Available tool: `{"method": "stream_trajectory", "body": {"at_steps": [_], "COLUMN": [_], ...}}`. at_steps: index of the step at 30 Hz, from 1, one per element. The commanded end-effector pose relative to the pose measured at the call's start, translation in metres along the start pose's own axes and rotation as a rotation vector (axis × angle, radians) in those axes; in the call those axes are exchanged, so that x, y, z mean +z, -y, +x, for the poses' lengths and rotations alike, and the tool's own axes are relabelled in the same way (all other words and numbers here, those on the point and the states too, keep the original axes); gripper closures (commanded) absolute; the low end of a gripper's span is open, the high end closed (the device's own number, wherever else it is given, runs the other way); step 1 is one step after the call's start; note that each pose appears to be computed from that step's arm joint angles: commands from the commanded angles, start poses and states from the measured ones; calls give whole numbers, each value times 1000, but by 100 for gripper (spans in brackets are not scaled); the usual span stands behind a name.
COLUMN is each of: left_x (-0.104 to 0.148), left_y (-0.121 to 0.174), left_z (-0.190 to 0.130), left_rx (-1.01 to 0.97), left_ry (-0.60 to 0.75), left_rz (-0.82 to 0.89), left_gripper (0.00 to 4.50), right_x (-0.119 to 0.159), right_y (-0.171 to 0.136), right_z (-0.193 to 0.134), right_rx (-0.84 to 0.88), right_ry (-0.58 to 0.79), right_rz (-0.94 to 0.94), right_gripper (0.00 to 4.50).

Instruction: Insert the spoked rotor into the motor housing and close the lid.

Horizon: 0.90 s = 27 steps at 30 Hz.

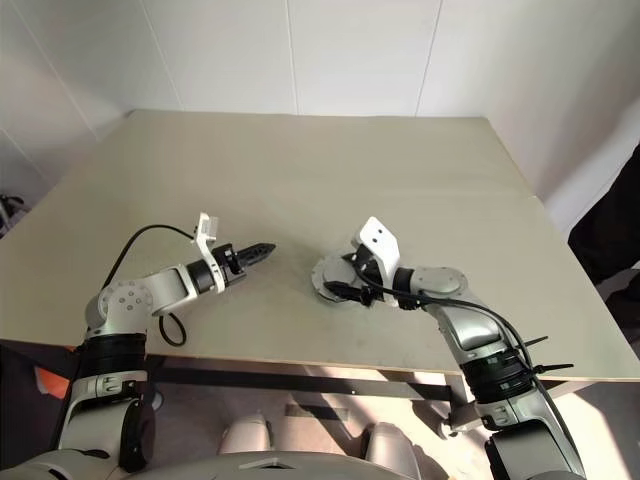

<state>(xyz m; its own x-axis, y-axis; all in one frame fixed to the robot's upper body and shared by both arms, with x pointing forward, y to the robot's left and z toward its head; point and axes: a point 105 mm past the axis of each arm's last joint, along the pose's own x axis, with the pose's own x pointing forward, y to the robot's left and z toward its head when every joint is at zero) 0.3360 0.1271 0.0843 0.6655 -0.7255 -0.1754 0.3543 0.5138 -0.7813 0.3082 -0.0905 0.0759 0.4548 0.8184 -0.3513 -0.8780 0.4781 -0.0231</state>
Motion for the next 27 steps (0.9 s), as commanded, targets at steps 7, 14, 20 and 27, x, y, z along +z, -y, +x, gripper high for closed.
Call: {"method": "stream_trajectory", "body": {"at_steps": [7,14,20,27], "left_x": [8,8,9,4], "left_y": [8,7,11,38], "left_z": [-1,-2,2,38], "left_rx": [-27,-22,-37,-133], "left_ry": [21,23,22,-12], "left_rz": [37,39,31,-31], "left_gripper": [450,450,450,450], "right_x": [3,-7,-20,-22], "right_y": [10,7,11,13], "right_z": [1,2,1,3], "right_rx": [-58,-44,-63,-68], "right_ry": [-7,-34,-81,-94], "right_rz": [-38,-33,-13,-6], "right_gripper": [140,140,140,140]}}
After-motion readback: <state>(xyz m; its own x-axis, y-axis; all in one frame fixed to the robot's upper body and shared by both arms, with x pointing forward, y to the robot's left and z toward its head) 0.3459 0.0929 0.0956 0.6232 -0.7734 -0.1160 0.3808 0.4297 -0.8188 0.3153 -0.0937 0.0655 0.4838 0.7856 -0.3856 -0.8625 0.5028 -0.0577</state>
